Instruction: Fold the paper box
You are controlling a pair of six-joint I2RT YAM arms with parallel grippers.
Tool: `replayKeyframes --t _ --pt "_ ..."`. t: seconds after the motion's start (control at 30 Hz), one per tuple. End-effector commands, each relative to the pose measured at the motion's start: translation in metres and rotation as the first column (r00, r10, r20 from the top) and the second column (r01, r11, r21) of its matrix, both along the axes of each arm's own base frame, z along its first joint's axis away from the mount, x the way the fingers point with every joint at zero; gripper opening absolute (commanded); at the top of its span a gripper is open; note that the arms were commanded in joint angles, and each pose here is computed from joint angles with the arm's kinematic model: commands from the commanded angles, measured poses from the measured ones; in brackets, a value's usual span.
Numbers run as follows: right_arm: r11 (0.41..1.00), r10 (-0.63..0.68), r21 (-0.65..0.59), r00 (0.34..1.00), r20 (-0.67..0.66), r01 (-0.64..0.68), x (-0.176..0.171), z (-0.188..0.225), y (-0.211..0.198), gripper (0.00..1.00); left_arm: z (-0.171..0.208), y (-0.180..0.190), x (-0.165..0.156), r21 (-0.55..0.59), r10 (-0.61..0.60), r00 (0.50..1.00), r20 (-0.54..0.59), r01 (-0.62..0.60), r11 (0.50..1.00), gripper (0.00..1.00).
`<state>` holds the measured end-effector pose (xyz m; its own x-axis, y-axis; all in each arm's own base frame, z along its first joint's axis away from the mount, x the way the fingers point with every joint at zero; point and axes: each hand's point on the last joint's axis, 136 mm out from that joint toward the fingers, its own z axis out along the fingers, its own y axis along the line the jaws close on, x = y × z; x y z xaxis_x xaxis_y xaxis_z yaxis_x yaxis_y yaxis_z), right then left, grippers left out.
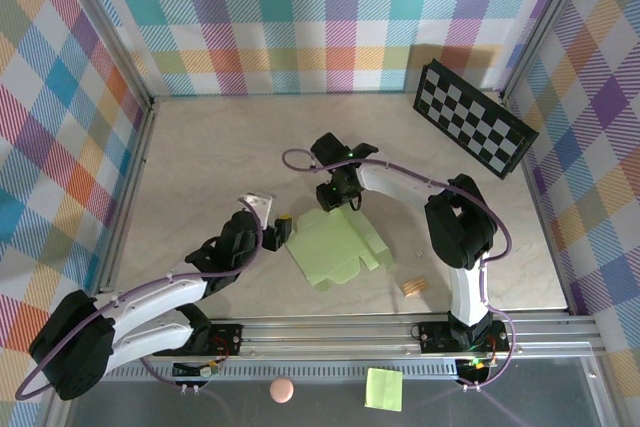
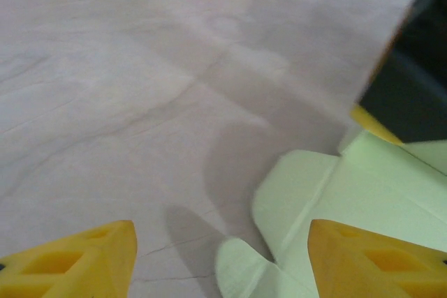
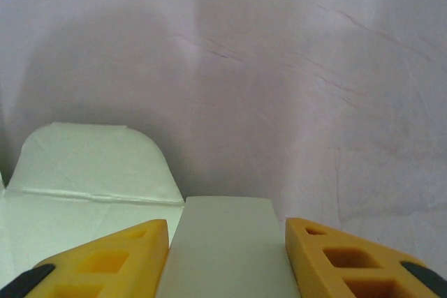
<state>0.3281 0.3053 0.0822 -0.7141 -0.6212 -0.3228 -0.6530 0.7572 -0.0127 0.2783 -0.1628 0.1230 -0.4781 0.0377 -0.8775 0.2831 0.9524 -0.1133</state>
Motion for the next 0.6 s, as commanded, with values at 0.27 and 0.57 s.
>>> replayKeyframes --t 0.27,0.57 --pt "0.804 0.593 -0.005 0.803 0.061 -0.594 -0.041 0.028 0.065 0.16 -0.006 0.079 0.004 -0.128 0.287 0.912 -0.292 -0.335 0.933 0.66" --pt "0.712 0.702 -0.084 0.710 0.063 -0.697 -0.032 0.014 0.103 0.15 -0.001 0.093 -0.002 -0.202 0.281 0.893 -0.353 -0.366 0.909 0.65"
